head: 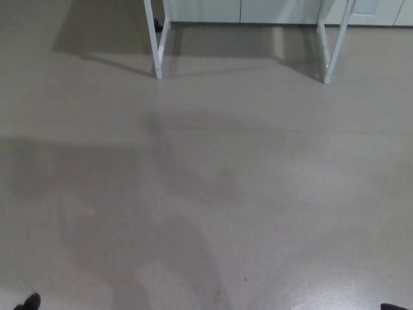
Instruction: The robot walk towards a table in front and pick up a black pencil case on the left hand side and put the pencil case into a small container on the right hand side
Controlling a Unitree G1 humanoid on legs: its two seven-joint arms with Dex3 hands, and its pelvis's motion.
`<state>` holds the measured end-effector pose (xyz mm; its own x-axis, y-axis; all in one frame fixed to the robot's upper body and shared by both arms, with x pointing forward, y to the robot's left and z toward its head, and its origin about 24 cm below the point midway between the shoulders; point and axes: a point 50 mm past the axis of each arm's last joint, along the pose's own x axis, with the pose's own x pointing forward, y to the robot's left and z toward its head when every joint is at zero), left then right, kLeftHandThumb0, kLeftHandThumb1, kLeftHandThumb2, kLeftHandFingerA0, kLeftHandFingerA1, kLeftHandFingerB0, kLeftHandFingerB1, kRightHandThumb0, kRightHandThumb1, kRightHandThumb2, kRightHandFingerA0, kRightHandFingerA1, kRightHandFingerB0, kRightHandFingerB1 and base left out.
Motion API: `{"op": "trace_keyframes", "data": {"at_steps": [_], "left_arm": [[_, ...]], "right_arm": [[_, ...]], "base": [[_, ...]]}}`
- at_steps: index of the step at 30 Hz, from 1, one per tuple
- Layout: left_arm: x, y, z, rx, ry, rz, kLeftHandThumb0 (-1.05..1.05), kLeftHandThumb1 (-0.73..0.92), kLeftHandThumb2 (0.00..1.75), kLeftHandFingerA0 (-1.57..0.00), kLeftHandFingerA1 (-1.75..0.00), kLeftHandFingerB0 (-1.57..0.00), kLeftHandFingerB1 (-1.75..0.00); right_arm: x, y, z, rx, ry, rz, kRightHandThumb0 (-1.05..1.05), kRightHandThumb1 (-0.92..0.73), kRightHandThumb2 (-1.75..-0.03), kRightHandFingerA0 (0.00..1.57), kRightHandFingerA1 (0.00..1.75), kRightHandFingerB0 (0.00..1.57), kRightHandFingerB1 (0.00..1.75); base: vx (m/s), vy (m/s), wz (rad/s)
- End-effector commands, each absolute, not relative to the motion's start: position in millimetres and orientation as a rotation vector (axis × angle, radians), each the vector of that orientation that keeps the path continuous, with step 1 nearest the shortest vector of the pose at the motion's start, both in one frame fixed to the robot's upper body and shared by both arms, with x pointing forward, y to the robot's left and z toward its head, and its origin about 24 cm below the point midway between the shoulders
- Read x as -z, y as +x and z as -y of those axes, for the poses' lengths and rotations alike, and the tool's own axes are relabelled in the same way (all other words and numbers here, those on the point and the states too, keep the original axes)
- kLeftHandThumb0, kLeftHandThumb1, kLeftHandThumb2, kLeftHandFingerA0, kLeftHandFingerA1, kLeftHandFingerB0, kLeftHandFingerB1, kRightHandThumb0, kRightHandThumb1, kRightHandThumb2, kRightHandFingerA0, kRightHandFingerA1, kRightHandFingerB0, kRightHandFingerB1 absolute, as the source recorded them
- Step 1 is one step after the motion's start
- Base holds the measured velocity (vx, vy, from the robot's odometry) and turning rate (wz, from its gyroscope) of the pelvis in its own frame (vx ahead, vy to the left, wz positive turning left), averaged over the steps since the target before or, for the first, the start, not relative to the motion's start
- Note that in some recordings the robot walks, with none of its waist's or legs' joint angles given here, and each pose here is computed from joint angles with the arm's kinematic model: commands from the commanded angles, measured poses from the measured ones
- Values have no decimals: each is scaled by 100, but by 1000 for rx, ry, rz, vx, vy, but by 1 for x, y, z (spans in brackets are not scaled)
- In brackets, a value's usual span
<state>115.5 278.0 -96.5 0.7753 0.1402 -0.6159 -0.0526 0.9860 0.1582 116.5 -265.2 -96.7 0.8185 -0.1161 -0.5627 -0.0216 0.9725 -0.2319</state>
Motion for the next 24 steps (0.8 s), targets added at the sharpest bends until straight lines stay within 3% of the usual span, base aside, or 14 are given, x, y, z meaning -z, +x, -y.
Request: {"op": "trace_keyframes", "data": {"at_steps": [1,11,12,13,16,17,18,19,24], "left_arm": [[93,114,-283,-108,152,-657,-55,52,79,-5,-41,0,0],[92,116,-284,-99,146,-665,-56,52,78,-4,-40,0,0],[93,116,-285,-107,147,-667,-50,63,58,-11,-38,0,0],[93,116,-285,-111,148,-667,-50,63,58,-11,-38,0,0],[92,117,-285,-99,182,-664,-50,63,59,-10,-40,0,0],[91,116,-284,-99,169,-658,-52,51,78,-6,-44,0,0],[92,116,-284,-101,146,-652,-52,51,78,-6,-44,0,0],[92,116,-285,-101,148,-653,-48,63,58,-10,-41,0,0],[91,115,-283,-94,154,-657,-48,64,59,-10,-42,0,0]], "right_arm": [[96,115,266,46,-217,-599,-57,-44,-73,54,48,36,44],[96,117,264,38,-217,-599,-53,-42,-73,54,50,37,46],[96,117,264,39,-221,-597,-54,-43,-73,57,50,38,46],[96,117,264,39,-223,-596,-54,-43,-73,57,50,38,46],[96,117,263,41,-226,-599,-54,-43,-73,57,50,37,46],[96,117,263,41,-228,-599,-53,-43,-73,57,50,37,45],[96,117,263,40,-229,-599,-53,-43,-73,57,50,37,45],[96,117,264,36,-235,-597,-53,-43,-73,57,50,37,45],[96,116,264,29,-237,-595,-53,-43,-73,60,51,37,46]], "base": [[79,126,-9],[180,283,-11],[160,110,0],[159,90,3],[161,3,11],[137,-74,12],[168,-120,7],[197,-158,13],[205,-181,5]]}}
